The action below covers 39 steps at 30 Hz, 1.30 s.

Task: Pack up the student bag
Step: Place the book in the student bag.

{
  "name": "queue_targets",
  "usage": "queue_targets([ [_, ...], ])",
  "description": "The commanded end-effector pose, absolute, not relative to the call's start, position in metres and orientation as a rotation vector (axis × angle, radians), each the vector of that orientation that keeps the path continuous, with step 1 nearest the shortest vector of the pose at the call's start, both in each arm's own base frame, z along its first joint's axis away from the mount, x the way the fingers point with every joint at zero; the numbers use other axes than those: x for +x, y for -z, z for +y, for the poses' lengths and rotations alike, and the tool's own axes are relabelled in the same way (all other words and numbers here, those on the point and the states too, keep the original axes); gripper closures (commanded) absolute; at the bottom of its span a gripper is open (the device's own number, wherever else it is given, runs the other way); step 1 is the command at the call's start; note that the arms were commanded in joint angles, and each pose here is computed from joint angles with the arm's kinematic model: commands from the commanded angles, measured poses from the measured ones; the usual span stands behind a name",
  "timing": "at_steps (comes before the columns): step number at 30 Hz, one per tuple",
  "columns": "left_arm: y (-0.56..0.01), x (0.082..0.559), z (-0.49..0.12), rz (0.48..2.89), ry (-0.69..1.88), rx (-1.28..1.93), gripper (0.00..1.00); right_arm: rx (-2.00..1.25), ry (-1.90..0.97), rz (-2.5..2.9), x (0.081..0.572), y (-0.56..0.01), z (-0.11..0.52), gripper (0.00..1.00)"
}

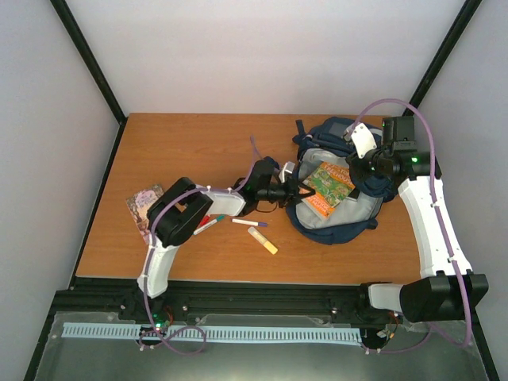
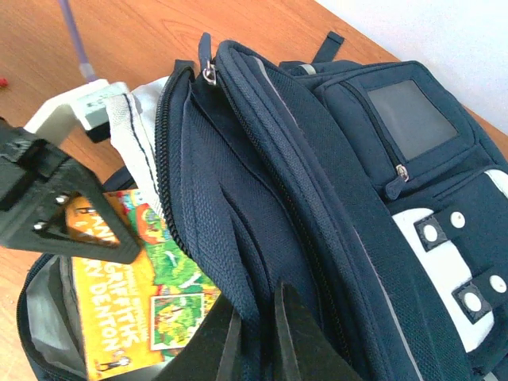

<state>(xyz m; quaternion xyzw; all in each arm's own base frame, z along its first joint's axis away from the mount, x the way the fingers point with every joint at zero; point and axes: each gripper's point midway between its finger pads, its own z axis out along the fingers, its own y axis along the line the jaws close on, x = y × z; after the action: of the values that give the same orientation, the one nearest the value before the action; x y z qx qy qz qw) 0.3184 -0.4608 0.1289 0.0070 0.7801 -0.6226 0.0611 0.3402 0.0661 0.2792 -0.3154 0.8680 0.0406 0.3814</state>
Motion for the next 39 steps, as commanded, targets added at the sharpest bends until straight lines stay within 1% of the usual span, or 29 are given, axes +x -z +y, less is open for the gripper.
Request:
queue_targets([
  [1,-0.184,0.333,-0.486,2.134,2.051,0.111,0.99,-0.799,-0.147,1.987,0.347,-0.338,0.084,0.97],
  [12,-0.151,0.367,-0.516,2.232,2.032,-0.051,0.99,-0.8,-0.173,2.001,0.346,-0.332,0.086,0.97],
  [16,-0.137,0.376,-0.521,2.251,2.031,-0.164,0.99,-0.798,-0.187,2.006,0.346,-0.329,0.087,0.97],
  [21,-0.126,0.38,-0.529,2.24,2.043,-0.254,0.99,-0.797,-0.196,2.013,0.346,-0.324,0.088,0.97],
  [31,-0.087,0.38,-0.536,2.389,1.948,-0.359,0.99,-0.797,-0.202,2.019,0.346,-0.32,0.088,0.97],
  [32,-0.085,0.379,-0.536,2.401,1.944,-0.37,0.97,-0.796,-0.2,2.019,0.346,-0.32,0.088,0.97],
  [35,-0.084,0.375,-0.536,2.425,1.936,-0.35,0.83,-0.793,-0.196,2.015,0.346,-0.322,0.088,0.97],
  [39,-0.094,0.369,-0.529,2.424,1.915,-0.314,0.69,-0.782,-0.19,2.011,0.346,-0.321,0.087,0.97],
])
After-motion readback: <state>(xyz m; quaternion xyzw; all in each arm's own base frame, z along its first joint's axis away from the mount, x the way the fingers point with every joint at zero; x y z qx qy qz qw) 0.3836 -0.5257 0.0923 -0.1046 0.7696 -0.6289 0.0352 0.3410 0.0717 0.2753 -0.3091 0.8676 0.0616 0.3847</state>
